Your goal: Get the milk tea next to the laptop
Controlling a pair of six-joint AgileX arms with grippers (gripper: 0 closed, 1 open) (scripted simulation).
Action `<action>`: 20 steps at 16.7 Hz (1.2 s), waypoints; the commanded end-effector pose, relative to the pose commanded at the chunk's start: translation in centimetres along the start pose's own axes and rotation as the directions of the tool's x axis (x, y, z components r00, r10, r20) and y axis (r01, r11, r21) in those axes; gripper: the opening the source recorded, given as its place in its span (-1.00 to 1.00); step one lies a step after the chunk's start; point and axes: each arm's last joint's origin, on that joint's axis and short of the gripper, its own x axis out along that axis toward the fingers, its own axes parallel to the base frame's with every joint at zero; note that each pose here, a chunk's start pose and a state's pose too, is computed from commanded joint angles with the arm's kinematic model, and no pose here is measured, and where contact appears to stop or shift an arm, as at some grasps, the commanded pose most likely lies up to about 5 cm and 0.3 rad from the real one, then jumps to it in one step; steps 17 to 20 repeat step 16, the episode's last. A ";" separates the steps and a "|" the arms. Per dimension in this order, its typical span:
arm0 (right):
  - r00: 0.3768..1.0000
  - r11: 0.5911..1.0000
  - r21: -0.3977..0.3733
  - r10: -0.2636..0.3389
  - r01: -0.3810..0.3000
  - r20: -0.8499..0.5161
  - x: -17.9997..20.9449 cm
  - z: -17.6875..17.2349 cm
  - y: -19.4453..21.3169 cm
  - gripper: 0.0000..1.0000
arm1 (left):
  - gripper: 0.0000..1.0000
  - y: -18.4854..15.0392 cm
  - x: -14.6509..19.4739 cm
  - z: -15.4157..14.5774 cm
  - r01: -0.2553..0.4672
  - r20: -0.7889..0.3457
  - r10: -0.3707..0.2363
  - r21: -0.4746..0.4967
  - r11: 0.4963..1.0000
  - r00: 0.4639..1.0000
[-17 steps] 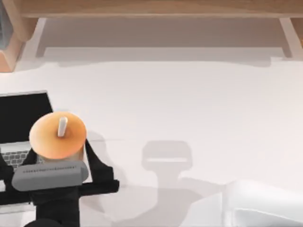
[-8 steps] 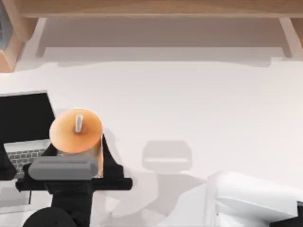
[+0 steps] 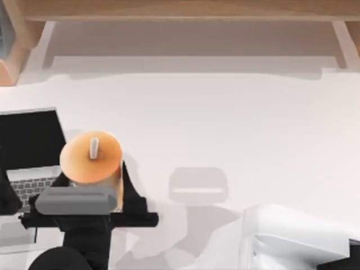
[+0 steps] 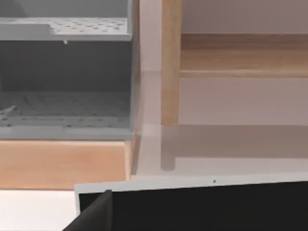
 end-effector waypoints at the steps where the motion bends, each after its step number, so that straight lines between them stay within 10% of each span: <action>1: 1.000 1.000 0.000 0.000 0.000 0.000 0.0 0.0 0.0 -0.40 | 1.00 0.0 0.0 0.0 0.000 0.000 0.000 0.000 1.000 1.000; 10: 1.000 1.000 0.000 0.000 0.000 0.000 0.0 0.0 0.0 0.96 | 1.00 0.0 0.0 0.0 0.000 0.000 0.000 0.000 1.000 1.000; 20: 1.000 1.000 0.000 0.000 0.000 0.000 0.0 0.0 0.0 1.00 | 1.00 0.0 0.0 0.0 0.000 0.000 0.000 0.000 1.000 1.000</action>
